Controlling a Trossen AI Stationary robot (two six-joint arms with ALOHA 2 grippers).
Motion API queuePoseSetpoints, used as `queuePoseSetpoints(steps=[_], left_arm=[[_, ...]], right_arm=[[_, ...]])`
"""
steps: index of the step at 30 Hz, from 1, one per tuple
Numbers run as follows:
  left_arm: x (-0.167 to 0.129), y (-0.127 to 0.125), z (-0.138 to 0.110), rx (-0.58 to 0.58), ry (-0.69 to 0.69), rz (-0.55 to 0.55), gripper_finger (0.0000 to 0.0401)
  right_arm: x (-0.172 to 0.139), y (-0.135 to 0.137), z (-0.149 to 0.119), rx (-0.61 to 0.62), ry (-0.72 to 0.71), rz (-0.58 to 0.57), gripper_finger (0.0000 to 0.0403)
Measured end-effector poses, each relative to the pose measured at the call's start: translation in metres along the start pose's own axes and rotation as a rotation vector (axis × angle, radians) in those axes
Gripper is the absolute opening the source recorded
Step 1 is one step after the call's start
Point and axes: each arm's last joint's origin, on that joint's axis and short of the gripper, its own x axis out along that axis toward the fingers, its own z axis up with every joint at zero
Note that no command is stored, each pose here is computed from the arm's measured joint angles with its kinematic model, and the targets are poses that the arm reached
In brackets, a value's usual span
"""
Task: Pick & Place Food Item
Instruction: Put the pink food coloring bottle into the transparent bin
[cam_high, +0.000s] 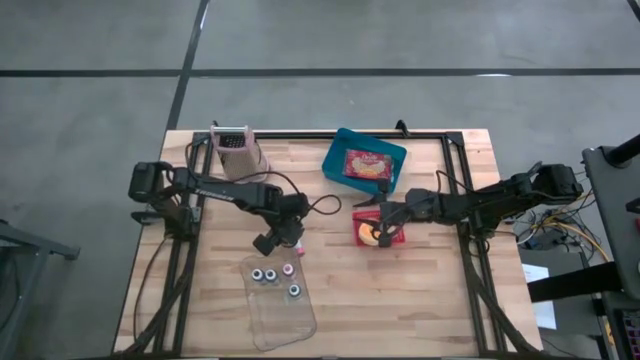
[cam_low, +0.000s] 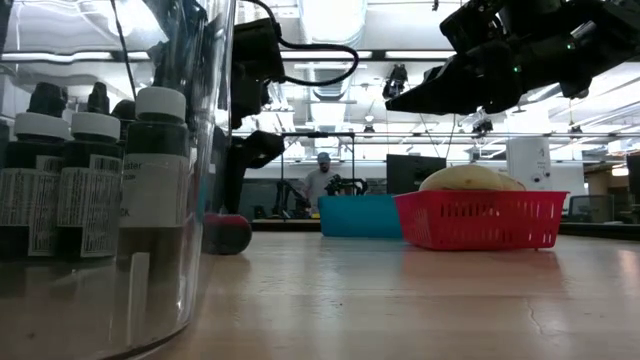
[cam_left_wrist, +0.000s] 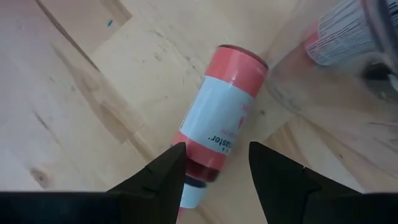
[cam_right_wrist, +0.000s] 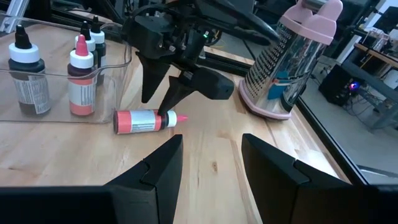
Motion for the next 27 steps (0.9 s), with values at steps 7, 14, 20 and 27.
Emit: queuePoseSetpoints(steps=[7, 14, 20, 27], left_arm=[[0.0020, 0.0023, 0.0014, 0.042, -0.022, 0.004, 0.0177], [0.0031, 0.0046, 0.0028, 0.053, -0.069, -0.003, 0.0177], [0.0041, 0.0043, 0.0026, 0.000, -0.090, -0.031, 0.0177], [0.0093, -0.0013, -0.0039, -0.046, -0.085, -0.083, 0.0177]], right_arm=[[0.0000, 0.0000, 0.0000, 0.000, 0.000, 0.000, 0.0160], [0.0000, -0.0001, 0.0000, 0.000, 0.001, -0.004, 0.0160], [0.0000, -0.0003, -0.0001, 0.000, 0.002, -0.006, 0.0160], [0.0000, -0.0005, -0.0001, 0.000, 0.004, -0.015, 0.0160]])
